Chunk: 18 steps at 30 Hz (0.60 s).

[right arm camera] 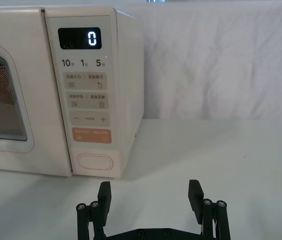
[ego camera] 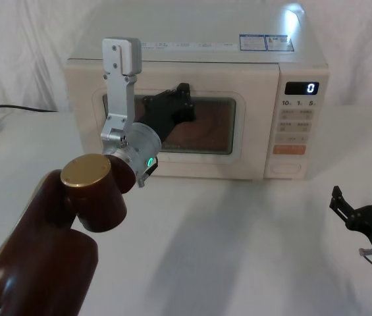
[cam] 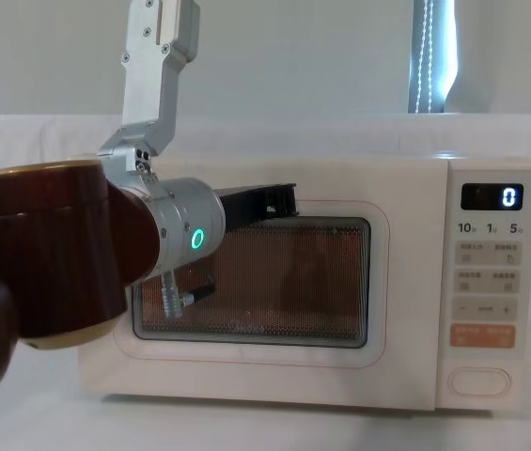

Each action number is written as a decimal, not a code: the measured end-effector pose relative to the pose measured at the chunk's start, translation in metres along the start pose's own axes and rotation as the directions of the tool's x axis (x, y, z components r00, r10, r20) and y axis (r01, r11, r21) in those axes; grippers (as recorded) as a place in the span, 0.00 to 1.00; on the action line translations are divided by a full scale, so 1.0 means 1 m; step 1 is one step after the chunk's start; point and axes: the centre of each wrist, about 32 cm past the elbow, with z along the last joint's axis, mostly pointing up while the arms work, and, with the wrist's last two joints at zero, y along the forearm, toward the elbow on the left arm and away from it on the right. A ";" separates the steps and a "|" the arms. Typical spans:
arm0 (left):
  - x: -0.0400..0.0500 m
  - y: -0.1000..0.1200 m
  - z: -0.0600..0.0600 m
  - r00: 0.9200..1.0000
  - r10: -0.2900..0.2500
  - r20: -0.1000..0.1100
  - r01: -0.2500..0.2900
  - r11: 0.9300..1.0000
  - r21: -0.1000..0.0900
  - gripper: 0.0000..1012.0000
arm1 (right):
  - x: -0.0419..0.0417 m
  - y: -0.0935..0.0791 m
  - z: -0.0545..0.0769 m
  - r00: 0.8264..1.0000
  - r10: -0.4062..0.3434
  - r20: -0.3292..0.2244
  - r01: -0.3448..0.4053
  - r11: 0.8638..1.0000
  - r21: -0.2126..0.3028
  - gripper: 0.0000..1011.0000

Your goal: Press the button to open the microwave door with one hand; close the microwave door with the other hand.

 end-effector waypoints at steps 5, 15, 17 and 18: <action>0.0003 -0.001 0.000 1.000 0.002 -0.003 -0.002 1.000 0.001 0.00 | 0.0000 0.000 0.000 1.000 0.000 0.000 0.000 1.000 0.000 0.99; 0.0011 -0.003 0.000 1.000 0.010 -0.009 -0.010 1.000 -0.001 0.00 | 0.0000 0.000 0.000 1.000 0.000 0.000 0.000 1.000 0.000 0.99; 0.0012 -0.002 0.000 1.000 0.010 -0.010 -0.010 1.000 -0.003 0.00 | 0.0000 0.000 0.000 1.000 0.000 0.000 0.000 1.000 0.000 0.99; 0.0010 -0.001 0.001 1.000 0.011 -0.011 -0.011 1.000 -0.003 0.00 | 0.0000 0.000 0.000 1.000 0.000 0.000 0.000 1.000 0.000 0.99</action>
